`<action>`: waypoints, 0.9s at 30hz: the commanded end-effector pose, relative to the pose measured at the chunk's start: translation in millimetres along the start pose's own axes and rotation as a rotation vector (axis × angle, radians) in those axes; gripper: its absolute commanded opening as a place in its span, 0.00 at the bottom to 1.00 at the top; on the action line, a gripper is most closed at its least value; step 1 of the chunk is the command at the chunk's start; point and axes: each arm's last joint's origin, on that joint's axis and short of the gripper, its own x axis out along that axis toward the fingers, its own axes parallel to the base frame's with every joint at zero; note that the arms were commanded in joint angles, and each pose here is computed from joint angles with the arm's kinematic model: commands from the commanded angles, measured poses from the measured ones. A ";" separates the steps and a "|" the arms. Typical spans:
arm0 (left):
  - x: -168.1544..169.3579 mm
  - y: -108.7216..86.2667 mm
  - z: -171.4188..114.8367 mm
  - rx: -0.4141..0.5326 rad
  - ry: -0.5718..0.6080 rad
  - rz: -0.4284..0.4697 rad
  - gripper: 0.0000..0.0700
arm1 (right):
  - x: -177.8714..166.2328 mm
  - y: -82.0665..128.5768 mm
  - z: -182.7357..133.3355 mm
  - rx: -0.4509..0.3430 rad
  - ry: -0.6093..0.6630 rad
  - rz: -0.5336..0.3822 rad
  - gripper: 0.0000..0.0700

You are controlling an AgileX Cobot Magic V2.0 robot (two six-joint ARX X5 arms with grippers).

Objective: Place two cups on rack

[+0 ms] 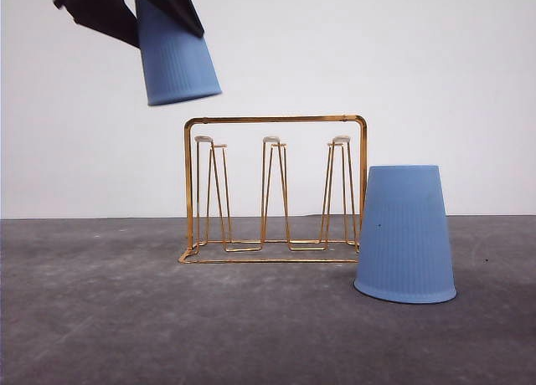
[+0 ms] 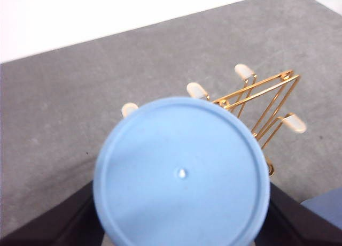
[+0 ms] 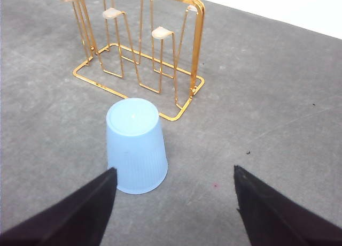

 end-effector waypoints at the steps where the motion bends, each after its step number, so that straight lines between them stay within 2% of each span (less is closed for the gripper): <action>1: 13.5 0.0 0.8 -0.001 0.008 -0.002 0.43 | -1.4 -0.1 3.8 -0.012 -0.017 -0.005 0.63; 11: 79.3 7.6 -31.9 -0.019 0.158 -0.004 0.43 | -1.4 -0.1 3.8 -0.012 -0.017 -0.005 0.63; 18: 104.8 8.6 -49.5 -0.024 0.223 -0.010 0.45 | -1.4 -0.1 3.8 -0.012 -0.017 -0.005 0.63; 20: 106.4 8.5 -51.2 -0.025 0.232 -0.015 0.56 | -1.4 -0.1 3.8 -0.012 -0.017 -0.005 0.63; 22: 106.4 7.4 -51.4 -0.022 0.235 -0.020 0.79 | -1.4 -0.1 3.8 -0.012 -0.017 -0.005 0.63; 23: 105.3 6.6 -50.6 -0.021 0.237 -0.021 0.86 | -1.4 -0.1 3.8 -0.012 -0.017 -0.005 0.63; 24: 102.7 6.2 -48.9 -0.022 0.243 -0.021 0.89 | -1.4 -0.1 3.8 -0.012 -0.017 -0.005 0.63; 27: 89.7 4.9 -40.4 -0.033 0.301 -0.021 0.89 | -1.4 -0.1 3.8 -0.012 -0.017 -0.005 0.63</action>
